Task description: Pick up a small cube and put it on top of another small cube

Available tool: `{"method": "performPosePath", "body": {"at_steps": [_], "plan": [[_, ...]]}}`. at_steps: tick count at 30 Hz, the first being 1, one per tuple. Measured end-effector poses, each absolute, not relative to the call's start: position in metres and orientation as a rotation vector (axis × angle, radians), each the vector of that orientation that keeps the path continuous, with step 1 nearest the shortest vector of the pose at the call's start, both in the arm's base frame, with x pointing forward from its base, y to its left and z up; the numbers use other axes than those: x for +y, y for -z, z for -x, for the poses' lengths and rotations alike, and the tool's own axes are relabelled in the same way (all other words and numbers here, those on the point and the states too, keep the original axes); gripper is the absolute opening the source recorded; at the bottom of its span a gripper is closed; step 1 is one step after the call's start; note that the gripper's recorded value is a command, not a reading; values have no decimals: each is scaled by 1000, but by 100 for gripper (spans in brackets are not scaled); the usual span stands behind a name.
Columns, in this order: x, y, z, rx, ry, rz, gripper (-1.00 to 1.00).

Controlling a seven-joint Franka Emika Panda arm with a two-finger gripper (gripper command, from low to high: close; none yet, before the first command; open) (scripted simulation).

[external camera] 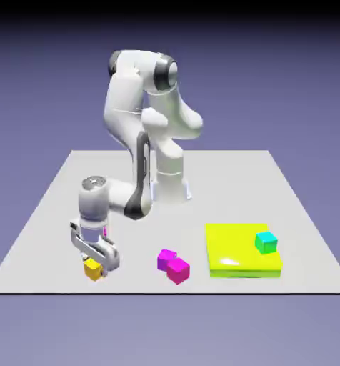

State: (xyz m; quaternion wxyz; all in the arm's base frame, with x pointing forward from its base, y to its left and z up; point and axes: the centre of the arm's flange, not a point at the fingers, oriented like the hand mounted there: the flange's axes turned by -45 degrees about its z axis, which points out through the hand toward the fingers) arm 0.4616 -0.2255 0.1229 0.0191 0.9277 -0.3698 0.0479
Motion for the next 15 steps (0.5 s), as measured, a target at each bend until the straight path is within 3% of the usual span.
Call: {"method": "performPosePath", "body": {"at_steps": [6,15], "plan": [[-208,-196,-462,-1083,-150,-2909,-100],[28,-245,-468,98,-162,-3139,-100]]}}
